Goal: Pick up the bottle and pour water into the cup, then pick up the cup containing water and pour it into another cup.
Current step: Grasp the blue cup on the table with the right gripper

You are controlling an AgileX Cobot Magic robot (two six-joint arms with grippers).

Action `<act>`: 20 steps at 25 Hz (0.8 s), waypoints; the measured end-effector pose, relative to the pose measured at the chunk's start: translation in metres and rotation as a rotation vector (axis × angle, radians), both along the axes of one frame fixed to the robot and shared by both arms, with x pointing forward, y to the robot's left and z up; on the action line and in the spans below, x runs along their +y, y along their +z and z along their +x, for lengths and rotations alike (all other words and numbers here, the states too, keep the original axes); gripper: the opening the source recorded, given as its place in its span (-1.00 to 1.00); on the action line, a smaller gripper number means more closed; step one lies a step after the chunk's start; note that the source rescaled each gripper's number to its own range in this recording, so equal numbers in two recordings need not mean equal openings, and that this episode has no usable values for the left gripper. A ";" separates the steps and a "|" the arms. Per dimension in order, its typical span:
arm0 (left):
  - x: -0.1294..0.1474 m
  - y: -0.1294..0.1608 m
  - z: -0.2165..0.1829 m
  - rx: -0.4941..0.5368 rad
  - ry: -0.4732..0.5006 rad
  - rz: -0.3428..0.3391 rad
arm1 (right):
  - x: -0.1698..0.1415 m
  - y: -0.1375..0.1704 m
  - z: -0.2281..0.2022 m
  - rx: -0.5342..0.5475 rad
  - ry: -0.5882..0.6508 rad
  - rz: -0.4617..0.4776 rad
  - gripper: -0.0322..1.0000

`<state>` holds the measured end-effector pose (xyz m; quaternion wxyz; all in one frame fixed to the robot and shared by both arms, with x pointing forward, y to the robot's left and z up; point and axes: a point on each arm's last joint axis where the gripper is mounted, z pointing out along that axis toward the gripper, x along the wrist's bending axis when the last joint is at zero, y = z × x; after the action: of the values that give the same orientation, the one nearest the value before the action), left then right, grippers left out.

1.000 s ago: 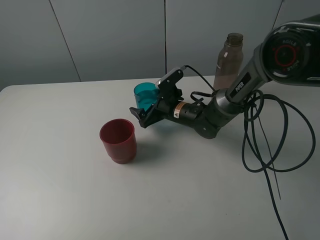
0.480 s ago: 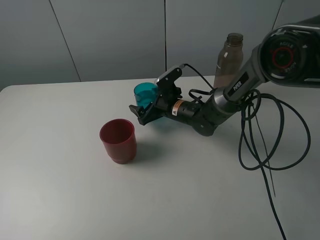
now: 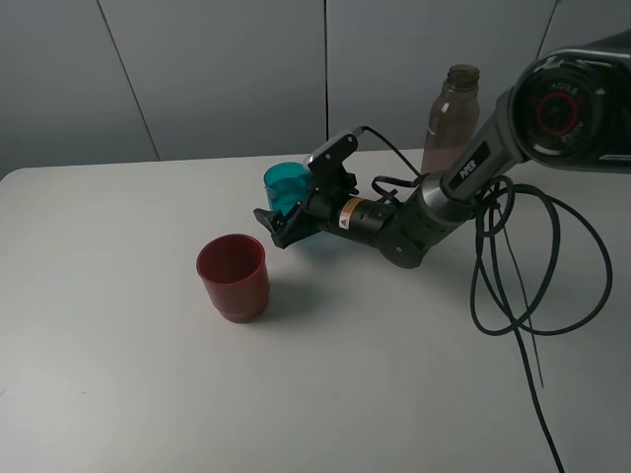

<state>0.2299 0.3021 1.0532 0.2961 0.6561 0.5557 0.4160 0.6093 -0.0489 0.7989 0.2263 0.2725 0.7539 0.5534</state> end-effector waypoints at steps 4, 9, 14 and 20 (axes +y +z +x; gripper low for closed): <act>0.000 0.000 0.000 0.000 0.000 0.000 | 0.000 -0.001 0.000 0.001 0.004 -0.003 0.99; 0.000 0.000 0.000 0.000 0.000 0.000 | 0.001 -0.005 -0.003 0.002 0.030 -0.016 0.99; 0.000 0.000 0.000 0.000 0.000 0.000 | 0.005 -0.005 0.004 0.005 0.023 0.007 0.99; 0.000 0.000 0.000 0.000 0.000 0.000 | 0.009 -0.011 0.005 0.018 0.029 0.015 0.99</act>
<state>0.2299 0.3021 1.0532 0.2961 0.6561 0.5557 0.4160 0.6142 -0.0398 0.7880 0.2094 0.2683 0.7556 0.5597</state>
